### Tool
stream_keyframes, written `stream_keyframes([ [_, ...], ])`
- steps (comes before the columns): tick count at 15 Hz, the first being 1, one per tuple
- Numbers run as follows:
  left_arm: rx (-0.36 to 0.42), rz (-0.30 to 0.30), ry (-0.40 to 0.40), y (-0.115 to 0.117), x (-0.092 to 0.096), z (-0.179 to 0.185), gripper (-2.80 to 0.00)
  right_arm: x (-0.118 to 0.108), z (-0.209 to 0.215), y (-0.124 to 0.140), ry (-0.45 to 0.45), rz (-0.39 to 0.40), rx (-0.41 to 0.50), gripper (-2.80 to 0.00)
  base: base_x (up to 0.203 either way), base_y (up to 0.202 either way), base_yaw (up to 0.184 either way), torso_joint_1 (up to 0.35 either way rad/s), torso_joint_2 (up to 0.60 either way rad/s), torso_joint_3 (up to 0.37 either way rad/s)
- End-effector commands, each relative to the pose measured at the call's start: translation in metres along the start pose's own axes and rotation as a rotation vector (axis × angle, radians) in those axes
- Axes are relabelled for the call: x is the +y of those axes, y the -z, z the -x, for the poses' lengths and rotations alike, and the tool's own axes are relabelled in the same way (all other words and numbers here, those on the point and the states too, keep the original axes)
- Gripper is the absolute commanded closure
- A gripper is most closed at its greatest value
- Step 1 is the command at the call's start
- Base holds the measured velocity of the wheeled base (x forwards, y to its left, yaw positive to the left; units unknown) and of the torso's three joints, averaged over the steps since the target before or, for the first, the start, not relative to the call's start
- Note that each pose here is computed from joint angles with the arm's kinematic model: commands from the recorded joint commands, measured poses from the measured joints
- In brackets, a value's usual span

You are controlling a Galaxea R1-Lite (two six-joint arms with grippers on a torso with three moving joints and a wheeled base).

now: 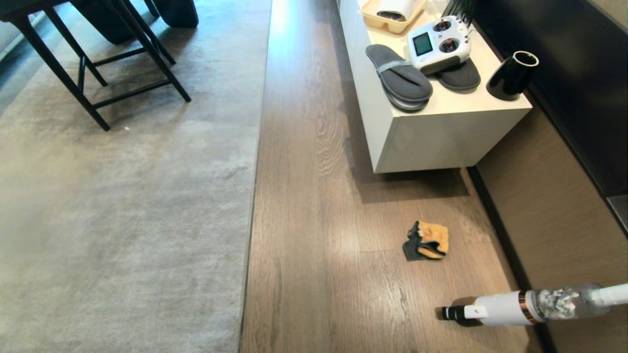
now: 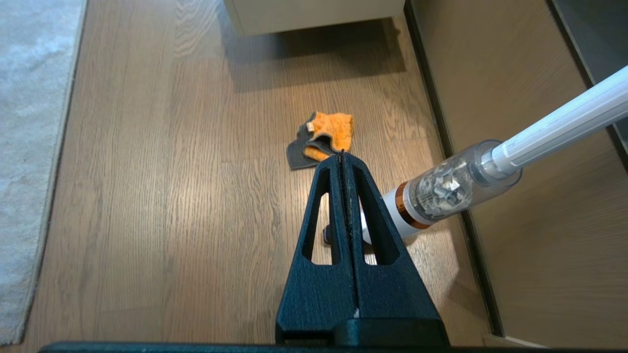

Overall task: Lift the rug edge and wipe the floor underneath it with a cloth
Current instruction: Pick up the rag

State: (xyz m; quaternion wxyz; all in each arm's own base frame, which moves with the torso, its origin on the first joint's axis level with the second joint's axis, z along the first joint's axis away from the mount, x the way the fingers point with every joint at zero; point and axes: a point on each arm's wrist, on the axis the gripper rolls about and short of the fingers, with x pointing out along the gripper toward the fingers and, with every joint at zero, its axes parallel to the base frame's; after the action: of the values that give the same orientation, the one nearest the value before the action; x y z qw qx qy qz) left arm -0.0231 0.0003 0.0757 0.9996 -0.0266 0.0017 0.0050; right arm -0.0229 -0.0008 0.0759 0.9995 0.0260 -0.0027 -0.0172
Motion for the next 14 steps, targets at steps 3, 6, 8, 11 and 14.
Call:
stream_keyframes([
  [3,0.001,0.000,-0.002,0.0002,0.0000,0.0000,0.00,0.0000,-0.0001,0.0001,0.001,0.000,0.001,0.00,0.000,0.000,0.000,0.004,0.00,-0.195],
  [6,0.001,0.000,0.001,-0.0001,0.0000,0.0001,0.00,0.0000,-0.0001,0.0001,0.001,0.000,0.001,0.00,0.000,0.000,0.000,0.005,0.01,-0.196],
  [8,-0.002,0.001,-0.002,-0.0001,0.0000,0.0000,0.00,0.0000,-0.0001,0.0001,0.001,0.000,0.001,0.00,0.000,0.000,0.000,-0.005,0.00,-0.205],
  [11,0.001,0.000,-0.001,0.0002,0.0000,0.0000,0.00,0.0000,-0.0001,0.0001,0.001,0.000,0.001,0.00,0.000,0.000,0.000,0.002,0.00,-0.197],
  [14,-0.001,0.002,-0.002,0.0000,0.0000,0.0000,0.00,0.0000,-0.0001,0.0001,0.001,0.000,0.001,0.00,0.000,0.000,0.000,0.001,0.00,-0.198],
])
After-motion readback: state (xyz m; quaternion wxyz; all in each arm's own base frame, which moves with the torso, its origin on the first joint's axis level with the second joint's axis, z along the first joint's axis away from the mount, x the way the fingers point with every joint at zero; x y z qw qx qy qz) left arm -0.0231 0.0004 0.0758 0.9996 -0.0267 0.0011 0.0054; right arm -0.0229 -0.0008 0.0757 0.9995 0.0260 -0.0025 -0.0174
